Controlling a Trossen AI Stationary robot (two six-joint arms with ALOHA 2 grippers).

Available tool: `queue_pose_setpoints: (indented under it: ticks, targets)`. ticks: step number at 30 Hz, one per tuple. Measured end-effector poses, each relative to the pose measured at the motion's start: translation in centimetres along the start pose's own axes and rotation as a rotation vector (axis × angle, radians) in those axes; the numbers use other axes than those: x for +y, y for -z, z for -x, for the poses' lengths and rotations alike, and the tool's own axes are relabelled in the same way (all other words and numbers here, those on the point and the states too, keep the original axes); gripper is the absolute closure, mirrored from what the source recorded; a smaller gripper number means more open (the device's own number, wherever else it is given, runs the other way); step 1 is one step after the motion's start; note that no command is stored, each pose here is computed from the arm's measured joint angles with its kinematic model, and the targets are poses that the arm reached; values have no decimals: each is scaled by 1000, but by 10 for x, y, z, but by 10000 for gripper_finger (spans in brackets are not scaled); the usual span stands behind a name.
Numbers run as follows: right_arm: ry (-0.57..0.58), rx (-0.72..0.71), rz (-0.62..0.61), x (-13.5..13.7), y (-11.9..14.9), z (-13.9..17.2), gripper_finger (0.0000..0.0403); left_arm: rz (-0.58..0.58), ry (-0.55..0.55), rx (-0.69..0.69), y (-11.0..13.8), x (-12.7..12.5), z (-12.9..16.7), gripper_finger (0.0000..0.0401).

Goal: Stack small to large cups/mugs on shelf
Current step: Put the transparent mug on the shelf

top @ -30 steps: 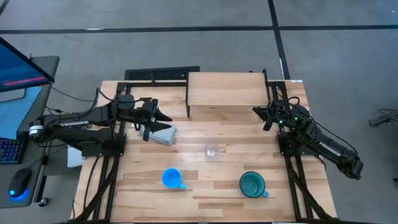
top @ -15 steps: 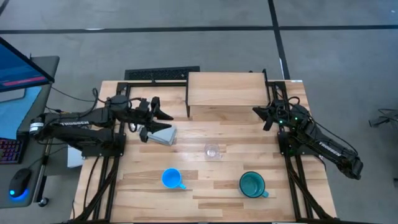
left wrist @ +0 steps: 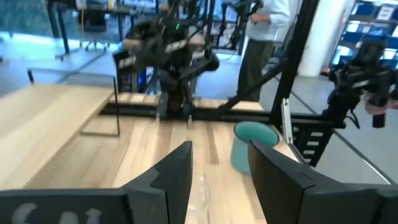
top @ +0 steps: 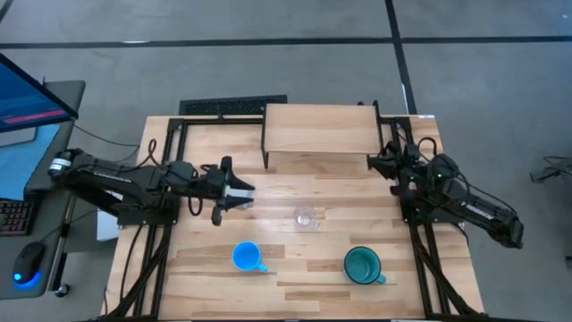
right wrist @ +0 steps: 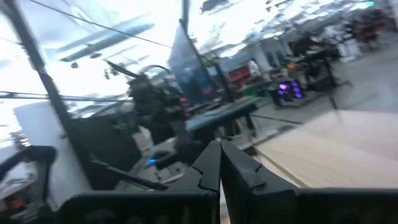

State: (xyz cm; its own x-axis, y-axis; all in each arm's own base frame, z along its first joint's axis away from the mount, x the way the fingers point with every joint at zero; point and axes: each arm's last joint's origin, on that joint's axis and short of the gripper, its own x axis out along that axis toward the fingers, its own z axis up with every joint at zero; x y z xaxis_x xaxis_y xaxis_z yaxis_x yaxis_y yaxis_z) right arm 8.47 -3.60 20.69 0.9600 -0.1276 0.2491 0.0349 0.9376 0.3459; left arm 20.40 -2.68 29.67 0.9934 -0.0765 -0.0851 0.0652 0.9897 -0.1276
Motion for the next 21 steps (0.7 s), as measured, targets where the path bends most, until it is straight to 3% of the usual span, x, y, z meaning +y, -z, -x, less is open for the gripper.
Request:
queue_pose_setpoints:
  ticks: [8, 14, 17, 21]
  targets:
    - [-106, 15, 78, 25, -29, 0, 370, 58, -7, 18, 3, 0, -2, 255]
    - [-184, 56, 23, 44, -55, 0, 370, 38, -13, 19, 3, 1, -2, 255]
    - [-238, 25, -34, 53, -67, 1, 370, 38, -15, 16, 2, 1, -2, 255]
    - [-293, -23, -12, 60, -79, 3, 366, 46, -20, 16, 2, 1, -2, 255]
